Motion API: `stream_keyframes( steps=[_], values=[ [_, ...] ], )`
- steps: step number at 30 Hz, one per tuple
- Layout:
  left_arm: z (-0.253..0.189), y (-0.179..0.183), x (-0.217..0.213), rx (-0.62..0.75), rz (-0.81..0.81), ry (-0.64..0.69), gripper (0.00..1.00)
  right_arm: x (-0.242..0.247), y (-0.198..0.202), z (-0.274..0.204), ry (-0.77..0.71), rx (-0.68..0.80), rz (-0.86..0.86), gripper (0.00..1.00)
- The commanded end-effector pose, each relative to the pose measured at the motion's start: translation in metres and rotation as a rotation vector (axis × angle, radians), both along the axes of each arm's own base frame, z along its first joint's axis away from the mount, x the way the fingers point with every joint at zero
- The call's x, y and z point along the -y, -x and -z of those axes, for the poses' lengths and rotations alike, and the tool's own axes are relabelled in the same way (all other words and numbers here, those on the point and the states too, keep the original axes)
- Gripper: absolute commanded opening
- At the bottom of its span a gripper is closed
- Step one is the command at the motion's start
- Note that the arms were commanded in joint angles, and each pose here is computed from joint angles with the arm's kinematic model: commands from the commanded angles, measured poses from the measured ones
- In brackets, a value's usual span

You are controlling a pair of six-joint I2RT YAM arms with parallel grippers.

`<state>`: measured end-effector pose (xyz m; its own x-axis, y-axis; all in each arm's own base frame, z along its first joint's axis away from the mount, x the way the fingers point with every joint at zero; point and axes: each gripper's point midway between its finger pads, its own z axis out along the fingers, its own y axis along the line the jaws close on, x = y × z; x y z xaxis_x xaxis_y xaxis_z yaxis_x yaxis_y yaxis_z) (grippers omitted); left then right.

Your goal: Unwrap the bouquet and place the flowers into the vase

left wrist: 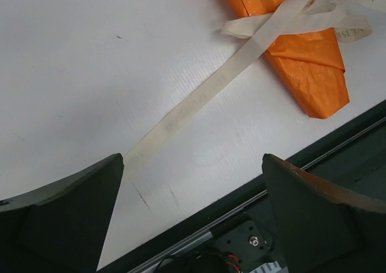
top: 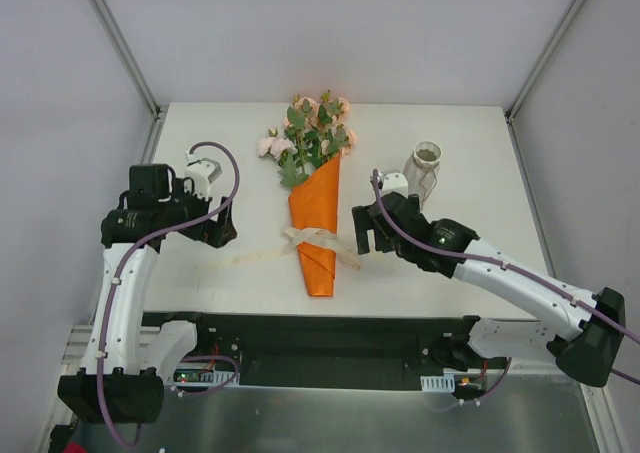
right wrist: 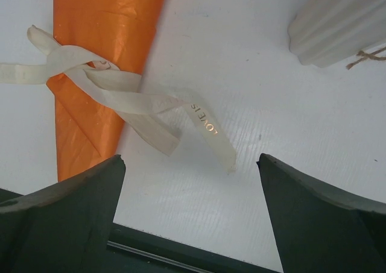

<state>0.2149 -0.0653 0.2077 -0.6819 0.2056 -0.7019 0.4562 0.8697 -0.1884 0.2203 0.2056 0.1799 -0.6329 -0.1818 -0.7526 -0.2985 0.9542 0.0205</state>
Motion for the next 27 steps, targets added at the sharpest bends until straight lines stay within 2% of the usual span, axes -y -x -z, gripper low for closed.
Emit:
stream_keyframes(
  steps=[1,7,9,14,21,27],
  values=[
    [0.0,0.002,0.01,-0.014,0.068,0.04,0.99,0.0,0.0,0.003,-0.037,-0.008,0.015,0.96],
    [0.024,0.005,0.032,-0.091,0.194,-0.013,0.99,0.01,-0.009,0.027,-0.077,-0.089,0.118,0.96],
    [0.037,0.0,0.034,-0.1,0.215,-0.082,0.99,0.014,-0.013,0.034,-0.09,-0.111,0.154,0.96],
    [0.061,-0.003,0.054,-0.103,0.335,-0.153,0.99,0.013,-0.015,0.045,-0.11,-0.142,0.187,0.96],
    [0.105,-0.014,0.075,-0.188,0.457,-0.22,0.99,0.019,-0.007,0.066,-0.15,-0.179,0.225,0.96],
    [0.137,-0.021,0.089,-0.184,0.538,-0.318,0.99,0.022,-0.004,0.077,-0.19,-0.194,0.252,0.97]
  ],
)
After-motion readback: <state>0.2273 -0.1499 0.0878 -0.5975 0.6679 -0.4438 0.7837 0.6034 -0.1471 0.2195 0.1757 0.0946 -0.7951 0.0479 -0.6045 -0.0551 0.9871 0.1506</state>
